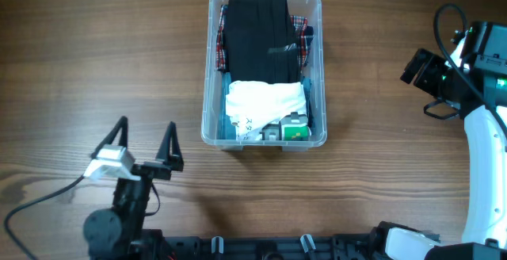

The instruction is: Pack container

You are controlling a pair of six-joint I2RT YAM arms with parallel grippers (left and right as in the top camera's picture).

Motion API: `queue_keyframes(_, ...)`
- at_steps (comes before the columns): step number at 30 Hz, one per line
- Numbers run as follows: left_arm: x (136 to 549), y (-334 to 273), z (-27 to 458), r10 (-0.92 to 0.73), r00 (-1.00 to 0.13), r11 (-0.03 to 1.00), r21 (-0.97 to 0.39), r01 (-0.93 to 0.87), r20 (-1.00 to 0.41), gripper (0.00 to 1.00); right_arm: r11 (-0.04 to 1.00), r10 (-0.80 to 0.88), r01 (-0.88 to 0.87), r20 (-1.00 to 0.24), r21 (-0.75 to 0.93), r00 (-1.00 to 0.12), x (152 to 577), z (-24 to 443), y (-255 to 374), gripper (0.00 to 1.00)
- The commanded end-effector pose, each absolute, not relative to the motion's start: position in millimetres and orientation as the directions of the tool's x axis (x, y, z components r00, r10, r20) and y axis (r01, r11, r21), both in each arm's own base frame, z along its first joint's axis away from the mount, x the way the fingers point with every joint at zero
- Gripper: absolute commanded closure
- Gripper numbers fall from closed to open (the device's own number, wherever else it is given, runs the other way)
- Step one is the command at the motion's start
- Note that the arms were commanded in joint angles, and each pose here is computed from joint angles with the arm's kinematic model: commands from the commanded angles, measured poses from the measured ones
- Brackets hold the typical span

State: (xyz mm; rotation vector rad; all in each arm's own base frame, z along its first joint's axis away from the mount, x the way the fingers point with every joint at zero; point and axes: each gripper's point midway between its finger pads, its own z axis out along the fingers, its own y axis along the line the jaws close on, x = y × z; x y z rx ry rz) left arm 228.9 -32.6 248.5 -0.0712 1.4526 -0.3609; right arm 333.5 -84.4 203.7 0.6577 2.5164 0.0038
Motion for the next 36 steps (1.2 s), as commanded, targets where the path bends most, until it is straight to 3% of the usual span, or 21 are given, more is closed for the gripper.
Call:
queue_keyframes(1,235,-37,222,-0.281,0.033,0.94,-0.268,0.212,-0.959,0.0,0.879,0.457,0.461,-0.503,0.125,-0.734,336,205,-88,0.0)
queue_keyframes(12,243,-34,159,-0.274,-0.111,0.945,-0.289,0.154,-0.955,0.0,0.879,0.457,0.461,-0.503,0.125,-0.734,336,205,-88,0.0)
queue_keyframes(19,245,-17,157,-0.277,-0.091,0.958,-0.282,0.055,-0.957,0.0,0.878,0.457,0.461,-0.503,0.125,-0.734,336,205,-88,0.0)
queue_keyframes(36,245,-17,157,-0.277,-0.092,0.958,-0.283,0.056,-0.956,0.0,0.879,0.457,0.461,-0.503,0.125,-0.734,336,205,-88,0.0)
